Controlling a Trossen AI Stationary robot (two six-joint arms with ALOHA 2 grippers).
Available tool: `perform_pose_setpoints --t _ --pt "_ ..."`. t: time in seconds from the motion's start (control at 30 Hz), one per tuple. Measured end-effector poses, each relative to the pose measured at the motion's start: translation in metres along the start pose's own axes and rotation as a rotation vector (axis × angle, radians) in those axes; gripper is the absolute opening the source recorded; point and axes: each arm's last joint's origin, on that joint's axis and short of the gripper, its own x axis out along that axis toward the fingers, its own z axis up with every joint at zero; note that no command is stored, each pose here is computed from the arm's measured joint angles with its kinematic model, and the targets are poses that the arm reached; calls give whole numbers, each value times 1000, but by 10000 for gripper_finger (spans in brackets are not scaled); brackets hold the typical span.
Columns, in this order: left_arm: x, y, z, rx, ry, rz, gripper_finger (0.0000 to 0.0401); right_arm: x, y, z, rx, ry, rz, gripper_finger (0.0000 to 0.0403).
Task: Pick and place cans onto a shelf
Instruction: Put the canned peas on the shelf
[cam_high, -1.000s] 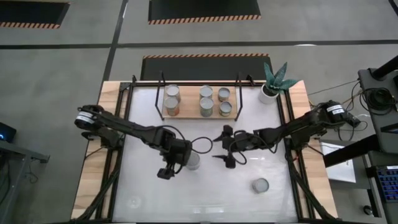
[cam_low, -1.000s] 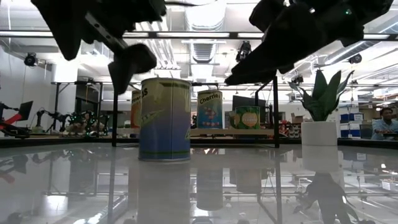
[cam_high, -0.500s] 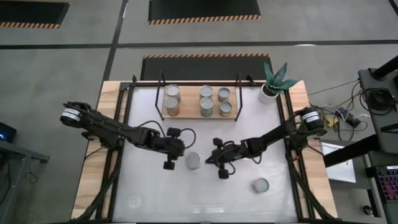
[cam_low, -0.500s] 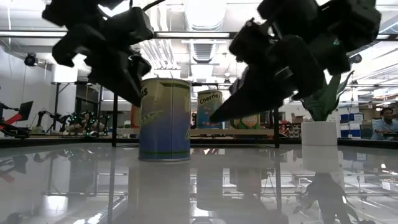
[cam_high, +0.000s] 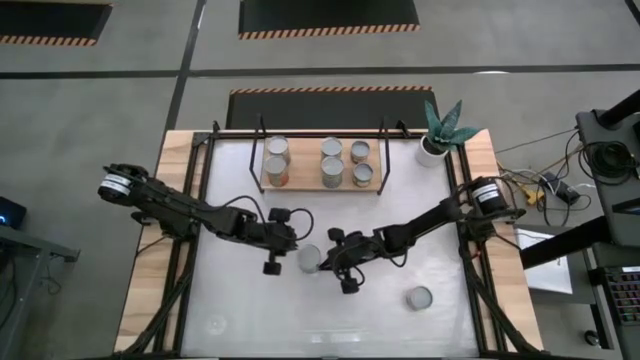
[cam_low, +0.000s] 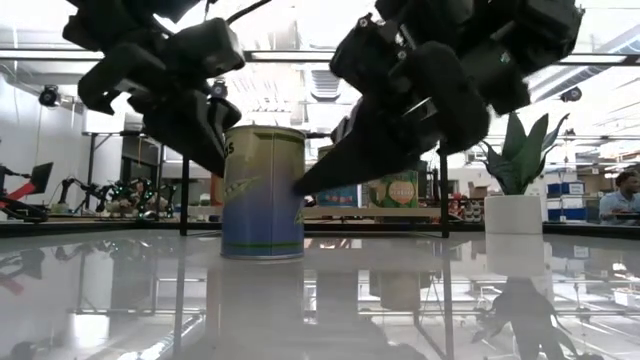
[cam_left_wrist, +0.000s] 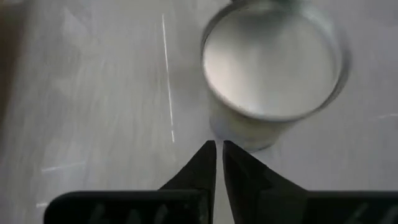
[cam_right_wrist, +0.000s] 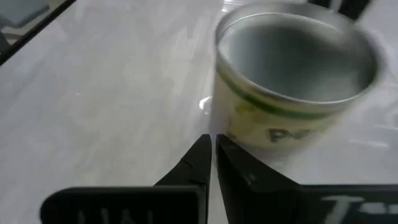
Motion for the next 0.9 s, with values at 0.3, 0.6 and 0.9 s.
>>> perform_pose_setpoints --t 0.3,0.6,0.9 --pt "-1 -4 3 -12 -25 -86 0 -10 -8 0 -57 70 -196 13" --pt "-1 -6 0 -17 8 -113 0 -12 -26 0 -74 89 -301 13" --pt "-1 -5 -2 -20 32 -80 0 -22 -15 8 -19 94 -23 13"
